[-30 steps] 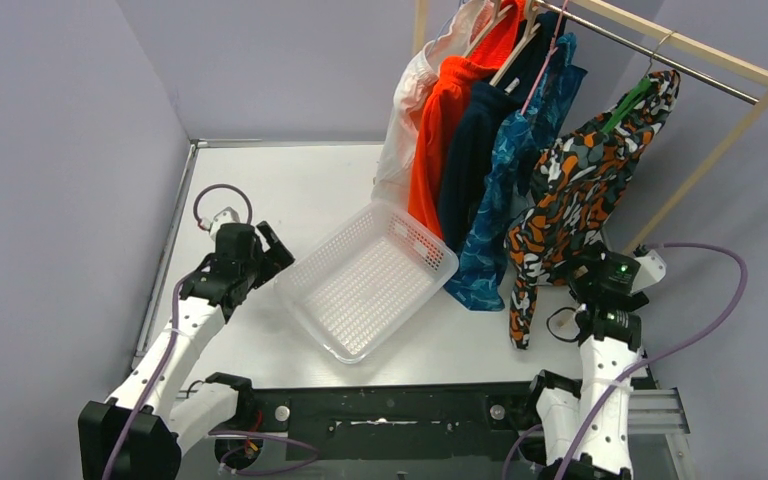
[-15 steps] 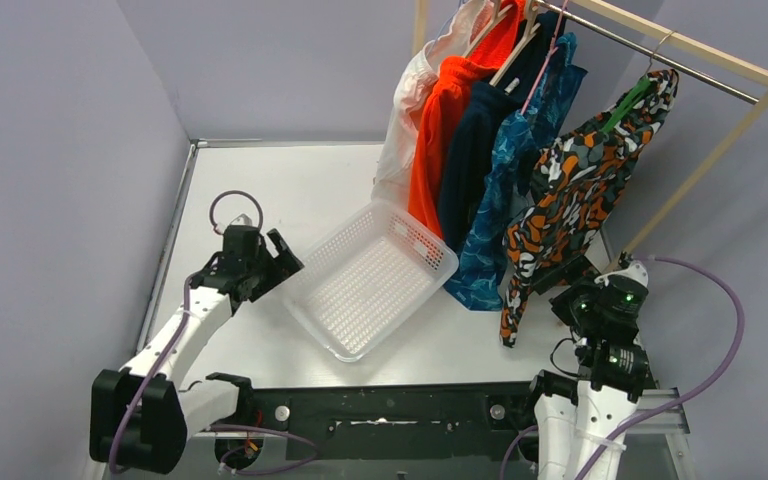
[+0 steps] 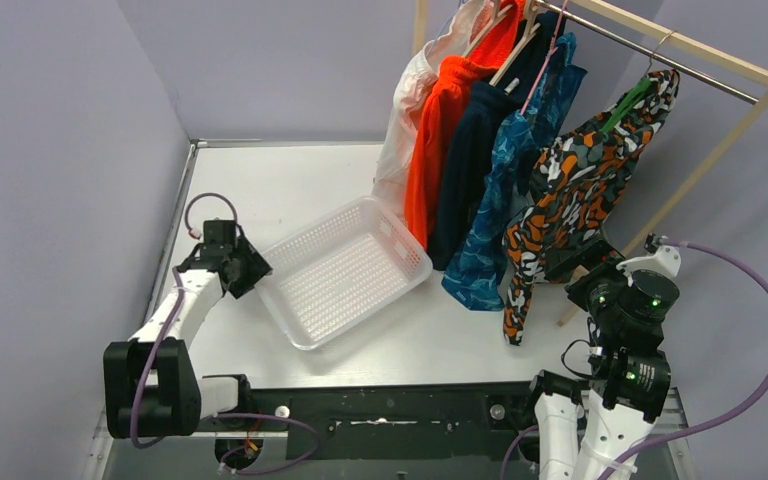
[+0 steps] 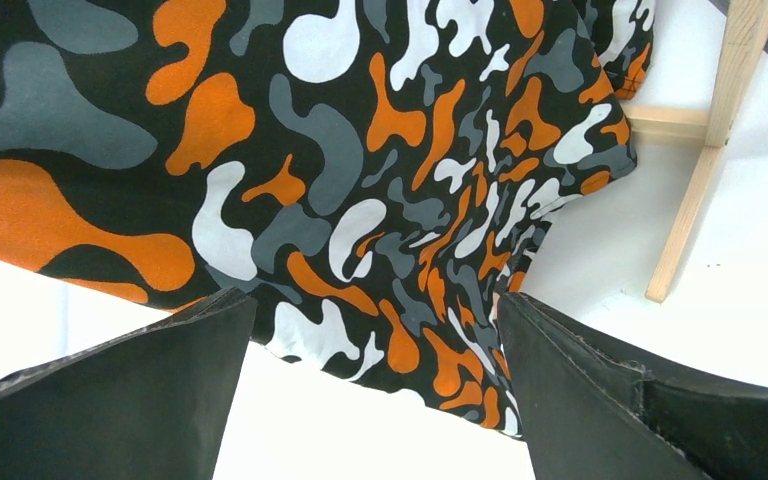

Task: Remove the shorts from the hanger
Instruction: Move the basket to the center of the board.

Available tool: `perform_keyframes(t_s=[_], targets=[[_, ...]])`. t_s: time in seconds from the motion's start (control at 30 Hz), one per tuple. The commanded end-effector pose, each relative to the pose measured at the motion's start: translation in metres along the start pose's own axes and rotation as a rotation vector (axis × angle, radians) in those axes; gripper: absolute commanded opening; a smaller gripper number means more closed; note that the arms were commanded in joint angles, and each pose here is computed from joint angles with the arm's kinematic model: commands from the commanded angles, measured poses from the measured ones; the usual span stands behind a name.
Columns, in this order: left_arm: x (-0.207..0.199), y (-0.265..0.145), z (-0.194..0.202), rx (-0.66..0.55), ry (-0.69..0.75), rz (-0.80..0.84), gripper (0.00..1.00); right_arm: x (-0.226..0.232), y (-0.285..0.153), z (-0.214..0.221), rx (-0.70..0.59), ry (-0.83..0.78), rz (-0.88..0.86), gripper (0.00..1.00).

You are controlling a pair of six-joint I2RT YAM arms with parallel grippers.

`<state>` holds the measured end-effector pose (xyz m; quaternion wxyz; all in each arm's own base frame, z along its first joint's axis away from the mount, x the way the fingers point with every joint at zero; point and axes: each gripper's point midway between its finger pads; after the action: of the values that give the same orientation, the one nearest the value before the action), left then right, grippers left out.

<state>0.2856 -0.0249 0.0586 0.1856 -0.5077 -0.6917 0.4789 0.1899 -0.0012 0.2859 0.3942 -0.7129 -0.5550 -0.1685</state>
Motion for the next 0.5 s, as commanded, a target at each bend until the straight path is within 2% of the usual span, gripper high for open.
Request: perform_keyframes(t_s=[0.0,0.17,0.27,0.3,0.37,0.4,0.47], targets=[[0.030,-0.017,-0.037,-0.139,-0.099,-0.050,0.49,0.008,-0.003,-0.011,-0.034,-0.031,-0.021,0.98],[0.078,-0.029,-0.057,-0.222,-0.254,-0.103,0.32,0.008,-0.002,-0.014,-0.047,-0.041,-0.017,0.98],[0.101,-0.039,-0.064,-0.262,-0.339,-0.125,0.31,0.007,-0.002,-0.014,-0.051,-0.047,-0.014,0.98],[0.108,-0.042,-0.066,-0.273,-0.363,-0.137,0.33,0.007,-0.002,-0.015,-0.053,-0.049,-0.013,0.98],[0.121,-0.051,-0.069,-0.294,-0.414,-0.163,0.44,0.007,-0.002,-0.016,-0.057,-0.054,-0.013,0.97],[0.122,-0.055,-0.071,-0.307,-0.417,-0.159,0.50,0.007,-0.003,-0.016,-0.059,-0.057,-0.013,0.98],[0.116,-0.063,-0.077,-0.317,-0.379,-0.126,0.55,0.007,-0.004,-0.019,-0.071,-0.064,-0.010,0.98]])
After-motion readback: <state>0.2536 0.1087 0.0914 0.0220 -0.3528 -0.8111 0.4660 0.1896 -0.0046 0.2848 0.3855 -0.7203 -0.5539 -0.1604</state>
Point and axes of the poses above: each gripper's point midway between its finger pads, its own y axis out along the fingers, its own x axis along the line the jaws close on, z = x × y, and after that the axes turned 11 degrees about y, right-handed
